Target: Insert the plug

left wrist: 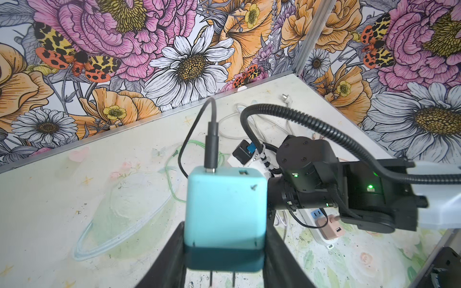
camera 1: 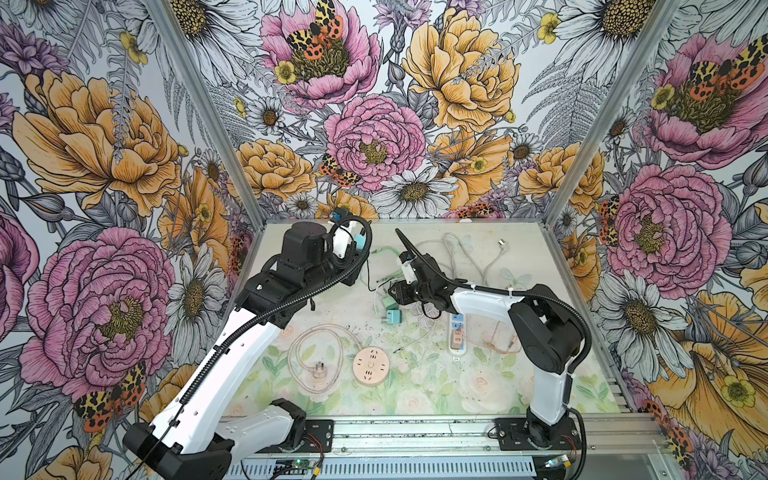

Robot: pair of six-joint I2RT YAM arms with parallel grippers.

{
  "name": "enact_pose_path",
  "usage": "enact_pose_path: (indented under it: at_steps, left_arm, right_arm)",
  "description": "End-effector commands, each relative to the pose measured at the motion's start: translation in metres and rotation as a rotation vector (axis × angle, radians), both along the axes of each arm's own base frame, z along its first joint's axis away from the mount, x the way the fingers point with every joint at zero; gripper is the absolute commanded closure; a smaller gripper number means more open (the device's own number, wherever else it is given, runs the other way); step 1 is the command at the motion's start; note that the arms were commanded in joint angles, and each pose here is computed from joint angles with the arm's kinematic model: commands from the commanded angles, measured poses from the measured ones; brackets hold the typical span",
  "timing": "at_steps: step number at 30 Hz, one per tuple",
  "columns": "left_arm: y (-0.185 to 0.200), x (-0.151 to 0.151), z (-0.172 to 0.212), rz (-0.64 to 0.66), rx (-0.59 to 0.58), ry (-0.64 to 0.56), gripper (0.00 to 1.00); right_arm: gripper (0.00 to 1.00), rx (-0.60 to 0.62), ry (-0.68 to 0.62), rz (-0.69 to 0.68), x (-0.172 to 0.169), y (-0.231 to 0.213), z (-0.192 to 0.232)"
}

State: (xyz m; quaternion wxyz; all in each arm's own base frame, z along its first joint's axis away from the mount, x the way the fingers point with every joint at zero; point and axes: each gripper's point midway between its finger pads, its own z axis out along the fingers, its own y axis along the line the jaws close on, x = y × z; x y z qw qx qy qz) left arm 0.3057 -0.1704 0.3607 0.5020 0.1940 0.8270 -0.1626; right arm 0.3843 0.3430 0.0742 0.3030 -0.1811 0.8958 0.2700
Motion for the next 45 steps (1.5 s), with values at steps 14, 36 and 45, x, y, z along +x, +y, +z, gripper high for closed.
enact_pose_path:
  at_steps: [14,36,45]
  left_arm:
    - [-0.005,0.006,0.017,-0.010,-0.042,-0.038,0.66]
    - [-0.005,0.006,0.018,-0.016,-0.039,-0.042,0.66]
    - [-0.006,0.004,0.017,-0.026,-0.045,-0.037,0.66]
  right_arm:
    - [0.51,0.043,-0.040,0.004,0.020,0.019,0.002]
    - [0.61,0.043,-0.169,-0.039,0.018,0.018,0.038]
    - [0.56,-0.009,-0.213,-0.065,0.027,0.012,0.040]
